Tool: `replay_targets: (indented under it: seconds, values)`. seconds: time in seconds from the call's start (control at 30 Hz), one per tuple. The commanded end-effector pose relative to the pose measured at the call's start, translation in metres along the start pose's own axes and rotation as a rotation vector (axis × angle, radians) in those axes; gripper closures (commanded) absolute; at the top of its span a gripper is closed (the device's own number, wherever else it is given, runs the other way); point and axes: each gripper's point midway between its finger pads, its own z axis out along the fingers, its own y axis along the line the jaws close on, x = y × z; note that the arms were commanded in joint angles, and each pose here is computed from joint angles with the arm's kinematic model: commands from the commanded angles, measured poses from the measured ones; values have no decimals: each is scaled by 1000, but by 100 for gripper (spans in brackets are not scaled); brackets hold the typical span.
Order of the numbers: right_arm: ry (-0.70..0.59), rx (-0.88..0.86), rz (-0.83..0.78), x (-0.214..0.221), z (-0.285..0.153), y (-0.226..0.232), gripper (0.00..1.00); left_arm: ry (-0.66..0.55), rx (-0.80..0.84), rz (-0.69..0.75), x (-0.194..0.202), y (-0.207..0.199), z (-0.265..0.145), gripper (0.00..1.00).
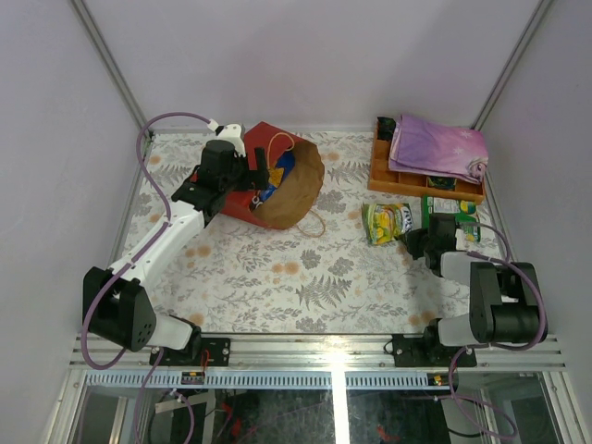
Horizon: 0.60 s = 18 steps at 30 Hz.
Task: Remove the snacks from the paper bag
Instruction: Place the snack at the center of the board.
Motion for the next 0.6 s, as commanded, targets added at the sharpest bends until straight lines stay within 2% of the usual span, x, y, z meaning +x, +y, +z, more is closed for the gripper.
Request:
replay_targets:
  seconds: [0.0, 0.3, 0.37, 0.47, 0.5, 0.57]
  values:
    - [-77, -46, 109, -21, 8, 28, 100, -14, -21, 13, -6, 4, 2, 0]
    - [-107, -96, 91, -34, 14, 60, 100, -18, -16, 20, -3, 4, 1, 0]
    - [-103, -99, 75, -33, 12, 61, 97, -23, -3, 25, 0, 4, 2, 0]
    - [-85, -117, 37, -29, 8, 59, 77, -18, -11, 26, 1, 5, 2, 0]
    - [-80, -119, 26, -27, 6, 56, 63, -18, -13, 25, 1, 5, 2, 0]
    - [-68, -130, 18, -23, 2, 53, 26, -21, -9, 21, 1, 5, 1, 0]
